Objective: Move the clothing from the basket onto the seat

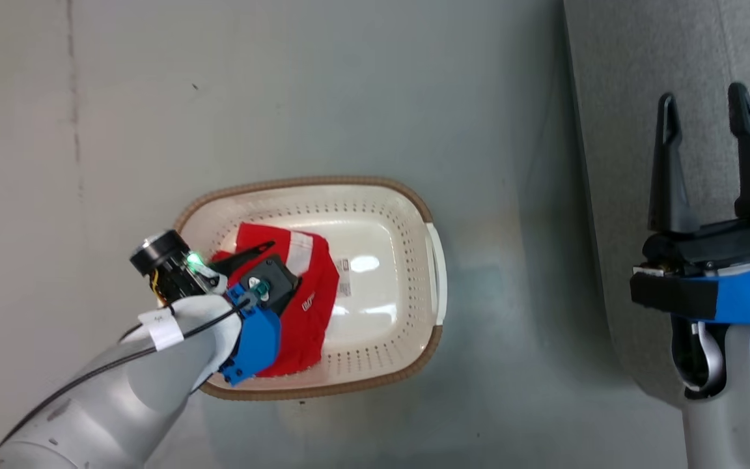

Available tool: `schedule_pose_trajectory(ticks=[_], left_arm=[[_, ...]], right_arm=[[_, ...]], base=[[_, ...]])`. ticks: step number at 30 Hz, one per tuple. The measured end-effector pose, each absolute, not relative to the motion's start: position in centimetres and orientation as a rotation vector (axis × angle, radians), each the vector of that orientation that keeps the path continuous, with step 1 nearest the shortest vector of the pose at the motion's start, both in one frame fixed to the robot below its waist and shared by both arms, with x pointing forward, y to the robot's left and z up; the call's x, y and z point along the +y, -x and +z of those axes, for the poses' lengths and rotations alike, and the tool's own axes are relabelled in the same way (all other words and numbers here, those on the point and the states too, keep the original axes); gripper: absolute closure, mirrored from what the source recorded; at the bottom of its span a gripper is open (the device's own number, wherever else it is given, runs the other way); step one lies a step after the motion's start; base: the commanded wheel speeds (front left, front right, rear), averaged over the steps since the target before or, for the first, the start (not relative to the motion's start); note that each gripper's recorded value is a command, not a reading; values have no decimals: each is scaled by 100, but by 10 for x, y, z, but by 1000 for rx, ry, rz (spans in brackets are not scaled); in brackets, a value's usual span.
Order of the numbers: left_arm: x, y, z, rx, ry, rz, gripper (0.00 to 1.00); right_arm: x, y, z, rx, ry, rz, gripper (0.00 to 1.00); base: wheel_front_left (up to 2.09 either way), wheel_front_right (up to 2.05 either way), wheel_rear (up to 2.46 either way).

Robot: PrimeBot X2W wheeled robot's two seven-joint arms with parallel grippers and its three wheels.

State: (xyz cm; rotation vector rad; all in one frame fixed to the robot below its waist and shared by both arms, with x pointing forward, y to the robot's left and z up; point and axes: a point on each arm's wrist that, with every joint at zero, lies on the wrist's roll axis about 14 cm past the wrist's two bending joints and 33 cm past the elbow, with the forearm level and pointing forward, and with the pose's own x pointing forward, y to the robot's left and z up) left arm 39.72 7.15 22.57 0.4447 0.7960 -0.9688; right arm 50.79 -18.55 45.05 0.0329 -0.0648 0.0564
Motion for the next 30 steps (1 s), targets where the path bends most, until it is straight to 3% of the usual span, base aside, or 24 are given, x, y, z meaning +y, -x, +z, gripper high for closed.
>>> schedule_pose_trajectory(ticks=[16,30], left_arm=[[106,-342,105,1184,-782,-1164,0],[117,-335,53,1326,-832,-1170,0]], right_arm=[[-209,-524,379,46,12,12,0],[-220,-520,331,133,52,-6,0]], base=[[0,0,0],[0,0,0]])
